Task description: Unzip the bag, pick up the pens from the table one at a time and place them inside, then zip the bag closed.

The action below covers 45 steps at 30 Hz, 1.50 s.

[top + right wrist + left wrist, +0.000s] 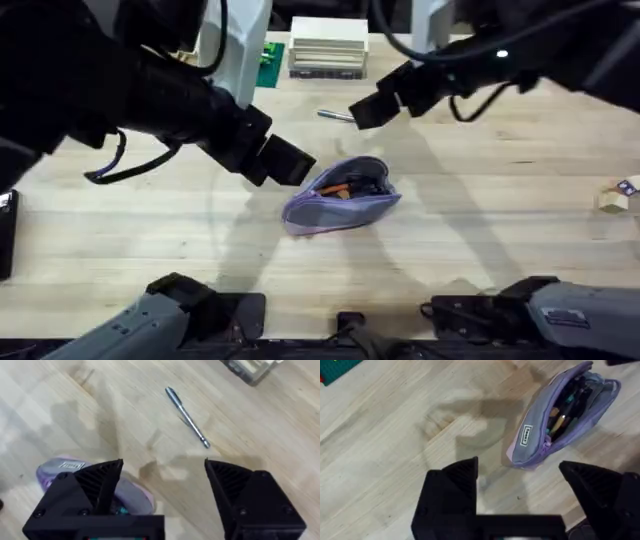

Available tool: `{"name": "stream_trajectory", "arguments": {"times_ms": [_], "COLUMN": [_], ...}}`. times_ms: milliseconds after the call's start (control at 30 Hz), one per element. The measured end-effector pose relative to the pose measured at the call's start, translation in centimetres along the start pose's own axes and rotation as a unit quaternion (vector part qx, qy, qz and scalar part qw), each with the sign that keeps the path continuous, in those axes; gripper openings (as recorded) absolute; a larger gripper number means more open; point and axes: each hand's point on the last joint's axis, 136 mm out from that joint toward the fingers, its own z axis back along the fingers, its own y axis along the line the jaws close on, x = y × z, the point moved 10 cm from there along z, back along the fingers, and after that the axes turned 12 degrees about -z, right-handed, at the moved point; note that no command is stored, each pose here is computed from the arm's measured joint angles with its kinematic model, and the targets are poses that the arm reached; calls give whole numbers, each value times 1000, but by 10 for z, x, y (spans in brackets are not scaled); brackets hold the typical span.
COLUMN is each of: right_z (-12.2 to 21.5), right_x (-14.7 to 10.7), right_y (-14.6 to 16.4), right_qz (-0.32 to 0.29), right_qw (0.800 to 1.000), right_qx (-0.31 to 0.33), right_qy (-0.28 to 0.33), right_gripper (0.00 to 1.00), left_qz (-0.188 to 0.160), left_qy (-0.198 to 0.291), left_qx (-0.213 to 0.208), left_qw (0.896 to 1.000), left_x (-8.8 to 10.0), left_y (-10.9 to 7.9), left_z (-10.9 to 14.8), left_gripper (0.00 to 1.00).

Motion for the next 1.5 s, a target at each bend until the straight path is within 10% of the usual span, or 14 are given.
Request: {"name": "stream_trajectory", "arguments": {"times_ms": [467, 1367, 1500], "right_z": [-111, -159, -159], "right_x": [-1, -12, -13], "right_y": [-32, -47, -49], "right_qz": [-18, -25, -22], "right_qw": [999, 998, 998], "right_qx": [2, 3, -3], "right_qy": [27, 56, 60], "right_gripper": [996, 996, 704], "left_qz": [-13, -15, -15], "left_qy": [-25, -25, -25], "left_qx": [12, 12, 12], "left_qw": [1000, 999, 999], "left_x": [7, 7, 7], "left_y": [3, 3, 3], "left_z": [0, 0, 0], "left_gripper": [993, 994, 993]}}
